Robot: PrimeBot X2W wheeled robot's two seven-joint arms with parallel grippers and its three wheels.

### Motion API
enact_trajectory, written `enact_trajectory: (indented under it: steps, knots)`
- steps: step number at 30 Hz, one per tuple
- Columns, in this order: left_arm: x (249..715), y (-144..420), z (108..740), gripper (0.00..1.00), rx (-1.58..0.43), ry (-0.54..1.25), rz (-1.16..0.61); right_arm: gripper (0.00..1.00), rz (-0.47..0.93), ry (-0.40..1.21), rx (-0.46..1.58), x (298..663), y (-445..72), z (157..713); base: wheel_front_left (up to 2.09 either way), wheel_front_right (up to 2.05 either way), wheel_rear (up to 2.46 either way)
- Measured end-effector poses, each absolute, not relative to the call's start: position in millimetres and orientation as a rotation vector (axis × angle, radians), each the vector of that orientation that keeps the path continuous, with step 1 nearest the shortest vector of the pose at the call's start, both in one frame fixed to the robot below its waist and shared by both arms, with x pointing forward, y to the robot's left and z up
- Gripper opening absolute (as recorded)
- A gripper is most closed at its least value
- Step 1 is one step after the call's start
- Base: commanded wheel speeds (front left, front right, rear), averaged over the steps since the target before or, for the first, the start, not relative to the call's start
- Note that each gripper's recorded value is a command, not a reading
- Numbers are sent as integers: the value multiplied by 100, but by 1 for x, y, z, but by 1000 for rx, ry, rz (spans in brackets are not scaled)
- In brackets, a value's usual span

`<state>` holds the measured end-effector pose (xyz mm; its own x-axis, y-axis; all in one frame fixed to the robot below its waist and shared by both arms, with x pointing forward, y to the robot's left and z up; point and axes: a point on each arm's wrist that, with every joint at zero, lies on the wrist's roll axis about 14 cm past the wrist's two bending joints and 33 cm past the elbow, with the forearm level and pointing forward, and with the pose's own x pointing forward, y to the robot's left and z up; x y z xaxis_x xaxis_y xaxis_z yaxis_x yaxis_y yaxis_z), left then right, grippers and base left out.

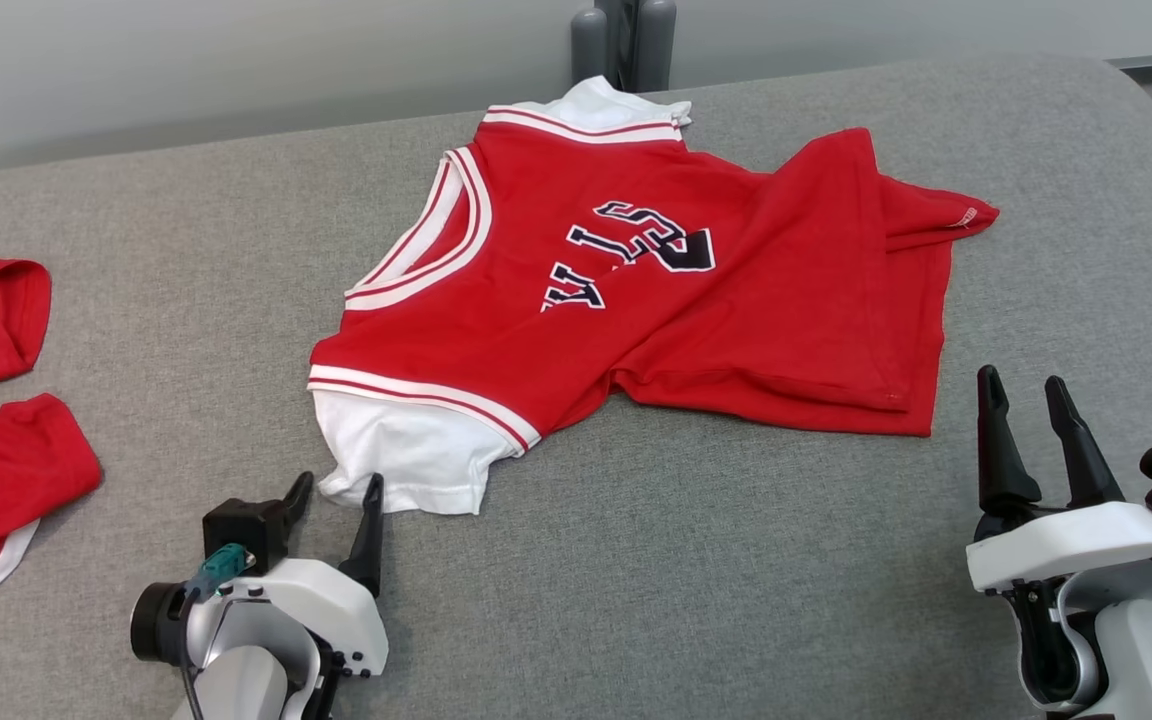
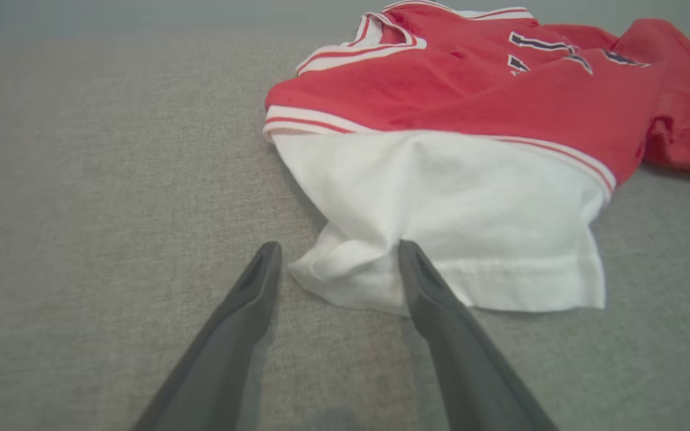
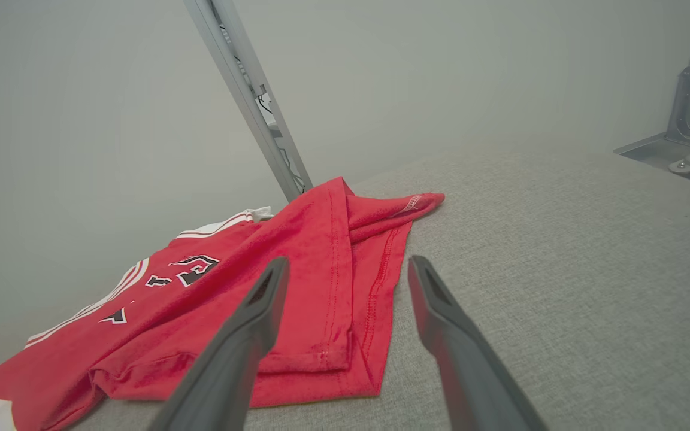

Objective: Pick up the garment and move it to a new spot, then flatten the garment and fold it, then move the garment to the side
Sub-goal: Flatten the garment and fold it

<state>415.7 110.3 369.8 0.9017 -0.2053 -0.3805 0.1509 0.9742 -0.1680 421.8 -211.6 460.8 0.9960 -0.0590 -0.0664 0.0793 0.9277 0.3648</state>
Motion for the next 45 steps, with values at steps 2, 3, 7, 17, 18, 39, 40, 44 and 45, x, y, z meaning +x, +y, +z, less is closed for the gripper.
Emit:
enact_trajectory:
  steps: [2, 3, 7, 17, 18, 39, 40, 44, 45]
  knots:
    - [413, 107, 365, 100, -130, 440, -210, 100, -69, 68, 379, 422, -210, 457, 0, 0, 0]
    - [413, 107, 365, 64, -130, 440, -210, 100, -69, 68, 379, 422, -210, 457, 0, 0, 0]
    - [413, 106, 363, 0, -135, 456, -227, 100, -55, 104, 382, 423, -203, 449, 0, 0, 0]
    - [417, 114, 392, 0, -234, 353, -181, 100, -18, 220, 408, 435, -182, 425, 0, 0, 0]
    - [415, 114, 398, 0, -248, 333, -178, 100, -21, 254, 419, 437, -180, 417, 0, 0, 0]
    - [409, 118, 416, 0, -259, 291, -164, 100, -34, 388, 505, 448, -159, 379, 0, 0, 0]
    - [409, 118, 416, 0, -259, 291, -164, 67, -32, 387, 506, 448, -158, 379, 0, 0, 0]
    - [409, 117, 416, 0, -259, 291, -168, 0, -24, 382, 512, 449, -155, 380, 0, 0, 0]
    - [409, 117, 416, 0, -259, 290, -168, 0, -18, 378, 510, 449, -153, 381, 0, 0, 0]
